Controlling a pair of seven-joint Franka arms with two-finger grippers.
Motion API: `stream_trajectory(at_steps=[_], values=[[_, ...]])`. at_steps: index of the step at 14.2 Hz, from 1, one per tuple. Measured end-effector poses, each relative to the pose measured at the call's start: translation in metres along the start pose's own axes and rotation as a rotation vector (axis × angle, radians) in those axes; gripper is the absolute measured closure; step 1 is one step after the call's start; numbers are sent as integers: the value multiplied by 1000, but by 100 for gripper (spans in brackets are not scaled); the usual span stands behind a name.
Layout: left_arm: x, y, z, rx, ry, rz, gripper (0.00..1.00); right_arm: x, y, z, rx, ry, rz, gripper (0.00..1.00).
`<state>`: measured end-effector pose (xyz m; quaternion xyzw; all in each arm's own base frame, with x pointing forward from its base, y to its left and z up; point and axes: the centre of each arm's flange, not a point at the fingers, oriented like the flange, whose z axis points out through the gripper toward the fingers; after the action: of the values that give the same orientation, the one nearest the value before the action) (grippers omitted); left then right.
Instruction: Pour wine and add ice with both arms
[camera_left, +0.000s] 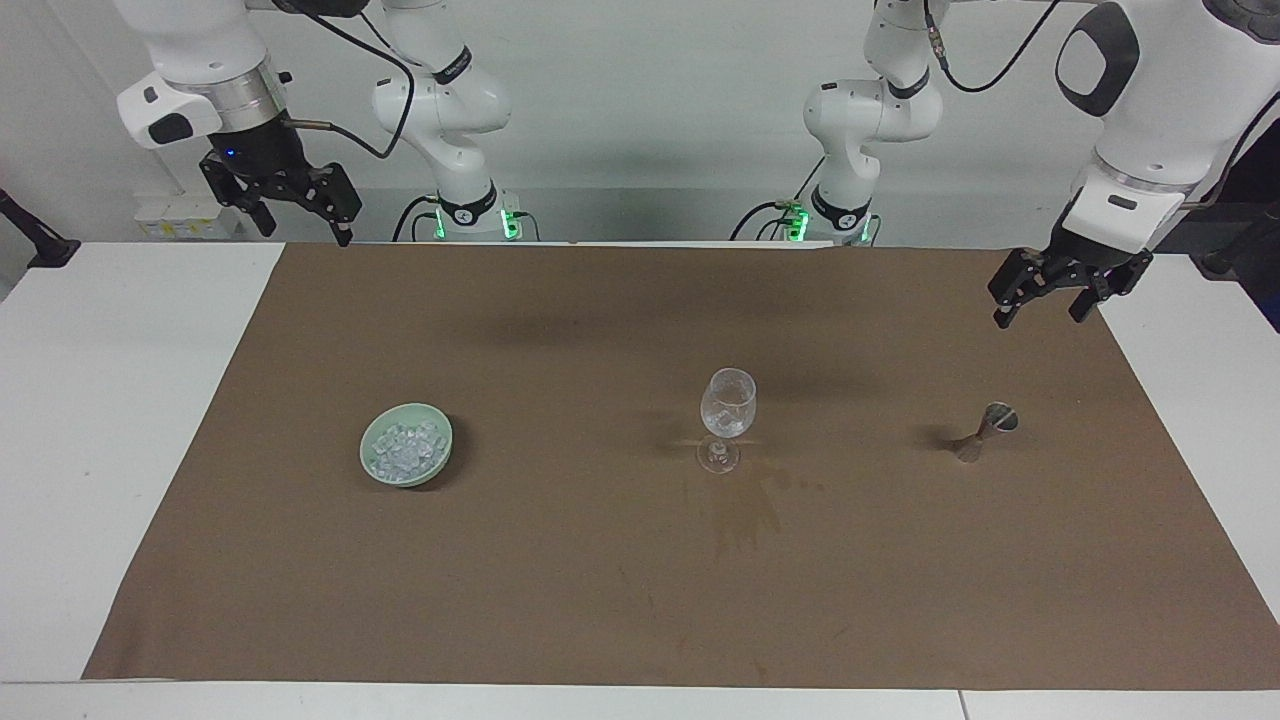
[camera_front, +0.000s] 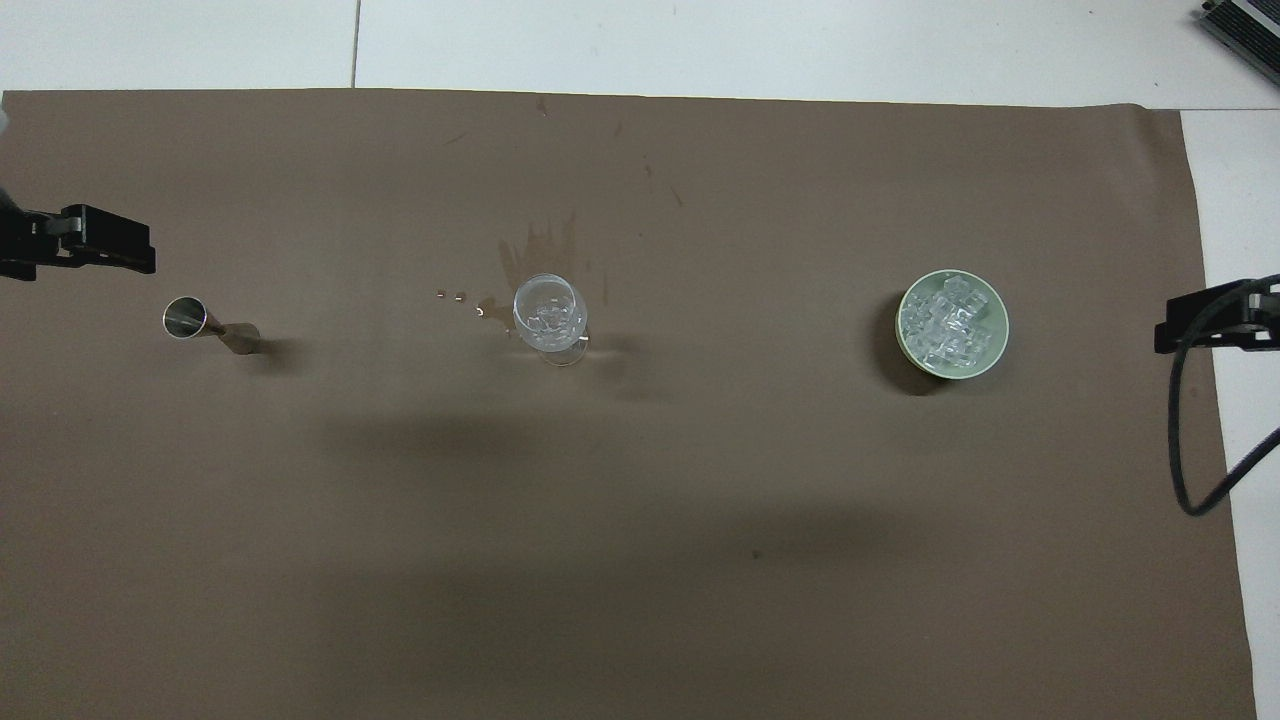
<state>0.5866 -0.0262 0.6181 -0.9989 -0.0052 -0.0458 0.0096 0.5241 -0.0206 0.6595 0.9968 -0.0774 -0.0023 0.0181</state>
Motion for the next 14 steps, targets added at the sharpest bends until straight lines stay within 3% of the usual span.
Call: stream_trajectory(at_steps=[14], values=[[-3,0,3,1,-29,48,0,-1,-9,-4,32,14,-13,0]])
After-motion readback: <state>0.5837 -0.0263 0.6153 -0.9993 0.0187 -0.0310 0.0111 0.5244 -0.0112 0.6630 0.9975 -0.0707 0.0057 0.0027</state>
